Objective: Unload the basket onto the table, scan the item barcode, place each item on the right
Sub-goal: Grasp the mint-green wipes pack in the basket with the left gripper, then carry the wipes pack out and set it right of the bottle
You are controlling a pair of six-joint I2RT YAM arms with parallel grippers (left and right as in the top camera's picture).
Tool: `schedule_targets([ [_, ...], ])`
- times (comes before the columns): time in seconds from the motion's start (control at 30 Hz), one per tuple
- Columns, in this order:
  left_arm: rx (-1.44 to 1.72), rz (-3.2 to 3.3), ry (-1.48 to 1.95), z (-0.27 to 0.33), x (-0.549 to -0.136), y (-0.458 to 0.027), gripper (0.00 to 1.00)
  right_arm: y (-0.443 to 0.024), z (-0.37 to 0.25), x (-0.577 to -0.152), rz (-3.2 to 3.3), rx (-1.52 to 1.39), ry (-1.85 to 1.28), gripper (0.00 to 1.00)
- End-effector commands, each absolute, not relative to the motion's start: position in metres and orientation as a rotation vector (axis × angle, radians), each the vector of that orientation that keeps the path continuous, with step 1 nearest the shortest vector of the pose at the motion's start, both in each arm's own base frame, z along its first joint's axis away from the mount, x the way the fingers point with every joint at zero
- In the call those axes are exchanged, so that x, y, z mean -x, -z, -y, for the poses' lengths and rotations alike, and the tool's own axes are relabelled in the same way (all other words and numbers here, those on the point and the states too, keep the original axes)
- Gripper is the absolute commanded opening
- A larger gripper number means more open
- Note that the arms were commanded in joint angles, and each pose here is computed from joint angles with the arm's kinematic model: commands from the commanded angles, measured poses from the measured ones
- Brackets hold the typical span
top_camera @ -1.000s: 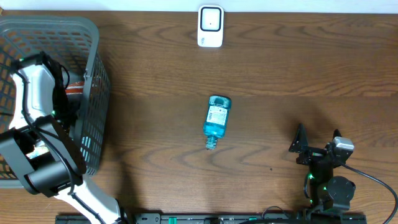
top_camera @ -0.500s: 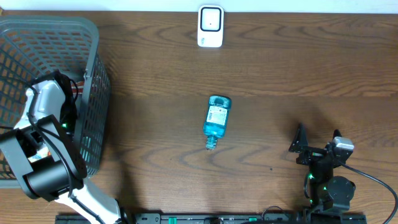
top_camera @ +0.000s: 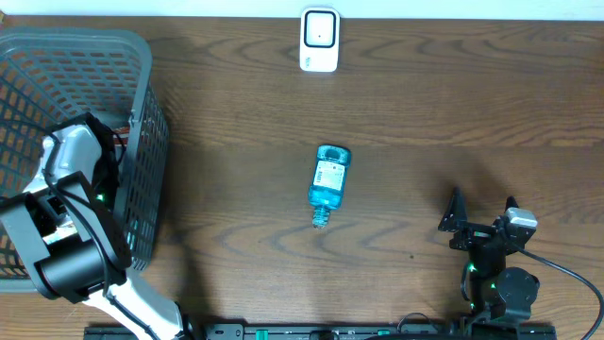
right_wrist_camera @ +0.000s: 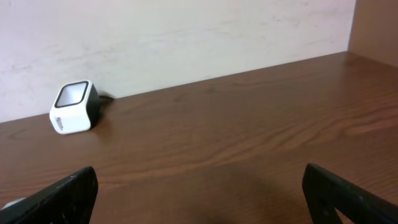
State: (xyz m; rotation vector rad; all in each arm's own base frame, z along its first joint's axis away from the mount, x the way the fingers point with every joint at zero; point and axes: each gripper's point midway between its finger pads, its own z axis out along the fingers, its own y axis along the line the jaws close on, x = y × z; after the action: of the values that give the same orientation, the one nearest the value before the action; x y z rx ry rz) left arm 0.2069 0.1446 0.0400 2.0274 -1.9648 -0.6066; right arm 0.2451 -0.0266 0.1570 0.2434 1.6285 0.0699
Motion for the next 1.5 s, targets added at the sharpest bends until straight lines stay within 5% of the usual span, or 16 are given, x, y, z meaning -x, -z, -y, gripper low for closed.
schedule_targets([
  [0.0, -2.170, 2.094, 0.531, -0.162, -0.239, -0.088, 0.07, -0.156, 0.029, -0.245, -1.629, -0.245, -0.050, 0.99],
  [0.33, -2.589, 2.426, 0.153, -0.168, -0.278, -0.233, 0.07, -0.156, 0.029, -0.245, -1.629, -0.245, -0.051, 0.99],
  [0.77, -2.452, 3.101, -0.839, -0.079, -0.267, -0.383, 0.08, -0.156, 0.029, -0.245, -1.629, -0.245, -0.051, 0.99],
  [0.93, -1.473, 3.501, -1.413, 0.014, -0.289, -0.414, 0.07, -0.156, 0.029, -0.245, -1.629, -0.245, -0.051, 0.99],
  [1.17, 0.037, 3.612, -1.544, 0.123, -0.284, -0.394, 0.08, -0.156, 0.029, -0.245, -1.629, -0.245, -0.051, 0.99],
  [1.33, 0.714, 3.337, -1.597, 0.181, -0.266, -0.364, 0.07, -0.156, 0.029, -0.245, -1.629, -0.245, -0.051, 0.99],
  [1.47, 0.915, 3.128, -1.656, 0.215, -0.262, -0.345, 0.07, -0.156, 0.029, -0.245, -1.629, -0.245, -0.051, 0.99],
])
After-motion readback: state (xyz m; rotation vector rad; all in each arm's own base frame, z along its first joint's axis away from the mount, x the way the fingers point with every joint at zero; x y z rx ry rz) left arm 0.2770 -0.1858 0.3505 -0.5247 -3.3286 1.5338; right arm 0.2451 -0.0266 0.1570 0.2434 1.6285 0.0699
